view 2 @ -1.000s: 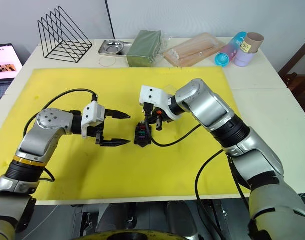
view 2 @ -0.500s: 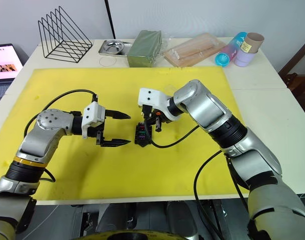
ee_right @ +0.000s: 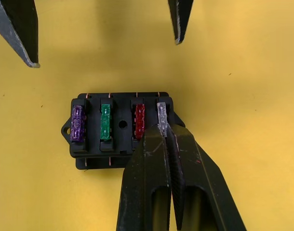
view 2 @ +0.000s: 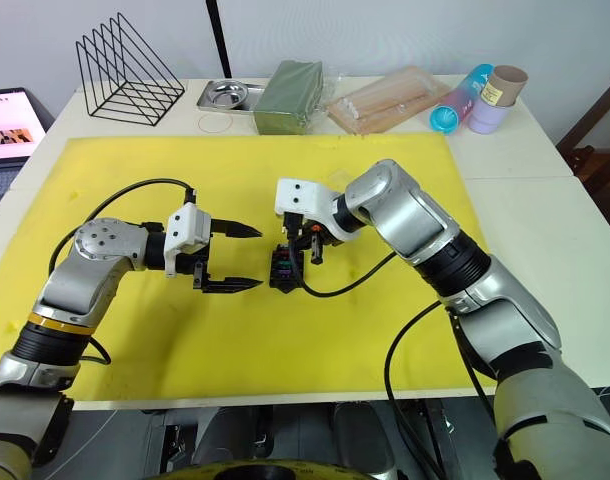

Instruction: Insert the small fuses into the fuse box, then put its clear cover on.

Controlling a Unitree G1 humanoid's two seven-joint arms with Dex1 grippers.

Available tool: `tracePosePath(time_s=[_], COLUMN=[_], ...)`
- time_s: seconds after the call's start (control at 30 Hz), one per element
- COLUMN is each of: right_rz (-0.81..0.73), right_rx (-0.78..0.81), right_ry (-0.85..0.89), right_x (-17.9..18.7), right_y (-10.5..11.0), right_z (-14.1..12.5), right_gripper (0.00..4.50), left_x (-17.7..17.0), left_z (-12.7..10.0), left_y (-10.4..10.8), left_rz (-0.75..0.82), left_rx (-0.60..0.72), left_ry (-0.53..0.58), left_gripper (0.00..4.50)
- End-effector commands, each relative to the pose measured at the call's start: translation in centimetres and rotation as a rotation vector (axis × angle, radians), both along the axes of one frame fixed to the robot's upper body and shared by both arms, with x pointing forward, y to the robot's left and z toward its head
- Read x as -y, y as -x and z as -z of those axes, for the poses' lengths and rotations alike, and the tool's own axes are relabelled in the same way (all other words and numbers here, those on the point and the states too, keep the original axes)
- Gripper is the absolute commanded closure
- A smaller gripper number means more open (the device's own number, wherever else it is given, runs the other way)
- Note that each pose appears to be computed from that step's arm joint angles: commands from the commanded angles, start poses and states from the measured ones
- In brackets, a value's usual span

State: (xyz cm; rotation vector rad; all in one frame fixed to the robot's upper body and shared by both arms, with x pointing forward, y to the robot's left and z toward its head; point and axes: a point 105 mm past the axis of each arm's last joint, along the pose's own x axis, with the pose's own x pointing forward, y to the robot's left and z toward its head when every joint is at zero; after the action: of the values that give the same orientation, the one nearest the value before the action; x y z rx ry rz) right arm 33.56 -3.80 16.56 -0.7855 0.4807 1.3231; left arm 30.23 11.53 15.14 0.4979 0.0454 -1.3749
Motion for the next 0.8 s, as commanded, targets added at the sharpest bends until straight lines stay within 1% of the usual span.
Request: tracePosePath(time_s=[0.03,0.17,0.33,0.8], right_rz=[-0.007,-0.008,-0.021,-0.025], right_rx=[-0.047,-0.064,-0.045,0.019], right_ry=[0.011,0.018,0.034,0.0], right_x=[-0.3,-0.3,-0.3,-0.6], right_y=[0.3,0.4,0.3,0.3], right_z=[0.6,0.8,1.0,-0.9], right_gripper=[4.49,4.49,4.49,4.49], left_x=[0.4,0.5,0.6,0.7], left_z=[-0.7,-0.7,-0.7,-0.8], left_y=[0.3,0.3,0.4,0.3], left_rz=[0.012,0.011,0.007,0.013], left_rx=[0.034,0.035,0.036,0.041], left_ry=[0.013,0.015,0.02,0.019], left_gripper=[0.0,0.0,0.0,0.0])
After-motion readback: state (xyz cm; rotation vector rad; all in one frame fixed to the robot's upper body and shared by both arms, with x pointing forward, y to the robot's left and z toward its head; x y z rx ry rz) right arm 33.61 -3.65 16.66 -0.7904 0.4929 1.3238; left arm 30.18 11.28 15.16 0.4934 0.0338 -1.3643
